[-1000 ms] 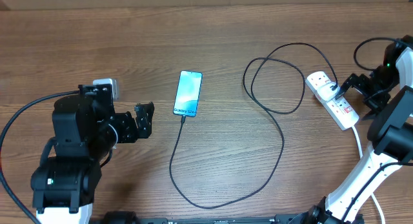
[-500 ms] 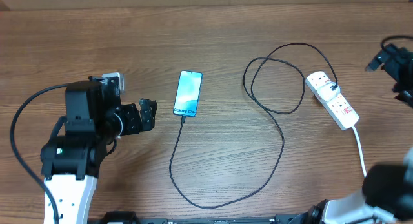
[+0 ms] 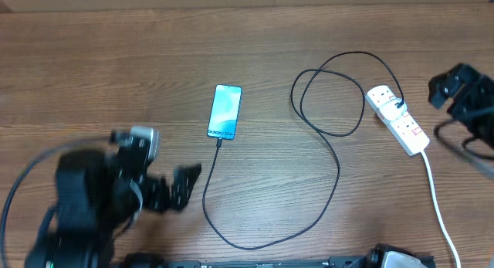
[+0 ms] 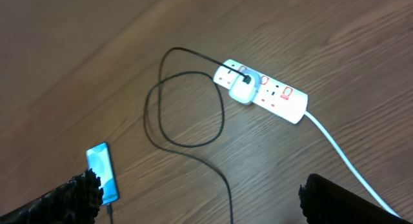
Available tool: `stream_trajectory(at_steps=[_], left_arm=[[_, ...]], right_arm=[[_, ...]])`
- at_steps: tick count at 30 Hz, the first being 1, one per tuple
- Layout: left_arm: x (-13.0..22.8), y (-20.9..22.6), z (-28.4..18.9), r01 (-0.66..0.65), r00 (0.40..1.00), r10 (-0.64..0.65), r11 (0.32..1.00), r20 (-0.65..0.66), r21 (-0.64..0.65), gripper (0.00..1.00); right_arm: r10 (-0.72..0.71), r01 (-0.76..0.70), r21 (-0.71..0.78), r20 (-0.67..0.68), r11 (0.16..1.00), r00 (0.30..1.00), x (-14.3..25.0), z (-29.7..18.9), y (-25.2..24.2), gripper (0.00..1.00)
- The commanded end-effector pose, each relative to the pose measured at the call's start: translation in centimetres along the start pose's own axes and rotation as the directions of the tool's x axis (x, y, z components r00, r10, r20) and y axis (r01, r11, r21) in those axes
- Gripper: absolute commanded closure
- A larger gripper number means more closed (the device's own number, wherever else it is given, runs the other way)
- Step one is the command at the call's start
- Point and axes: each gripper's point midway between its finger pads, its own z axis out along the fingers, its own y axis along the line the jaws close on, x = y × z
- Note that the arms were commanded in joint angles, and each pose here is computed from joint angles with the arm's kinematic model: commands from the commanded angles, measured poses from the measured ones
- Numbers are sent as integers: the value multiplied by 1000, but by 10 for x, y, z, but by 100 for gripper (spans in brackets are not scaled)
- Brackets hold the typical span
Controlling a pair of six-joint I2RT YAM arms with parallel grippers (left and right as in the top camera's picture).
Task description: Plug charger to phone and switch on socket
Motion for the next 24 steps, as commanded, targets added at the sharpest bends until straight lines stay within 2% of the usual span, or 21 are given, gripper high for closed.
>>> stream_trajectory(at_steps=[1, 2, 6, 10, 15, 24], left_arm=[[11, -21, -33, -108, 989, 104, 994, 109, 27, 1], [21, -30, -52, -135, 977, 129, 991, 170, 21, 0], [39, -42, -79, -169, 949, 160, 986, 272, 11, 0], [52, -48, -92, -196, 928, 183, 981, 325, 6, 1], [59, -49, -94, -196, 929, 182, 981, 321, 8, 0], [72, -47, -90, -171, 949, 160, 985, 271, 17, 0]], right_arm=[[5, -4, -27, 12, 1000, 1000, 14, -3, 3, 0], [14, -12, -45, 35, 999, 999, 20, -2, 4, 0], [22, -9, -101, 128, 995, 991, 25, 1, 5, 0], [20, 15, -155, 222, 988, 975, 21, -7, 10, 0], [21, 39, -197, 292, 980, 956, 8, -17, 19, 0], [18, 37, -191, 278, 981, 960, 11, -15, 18, 0]])
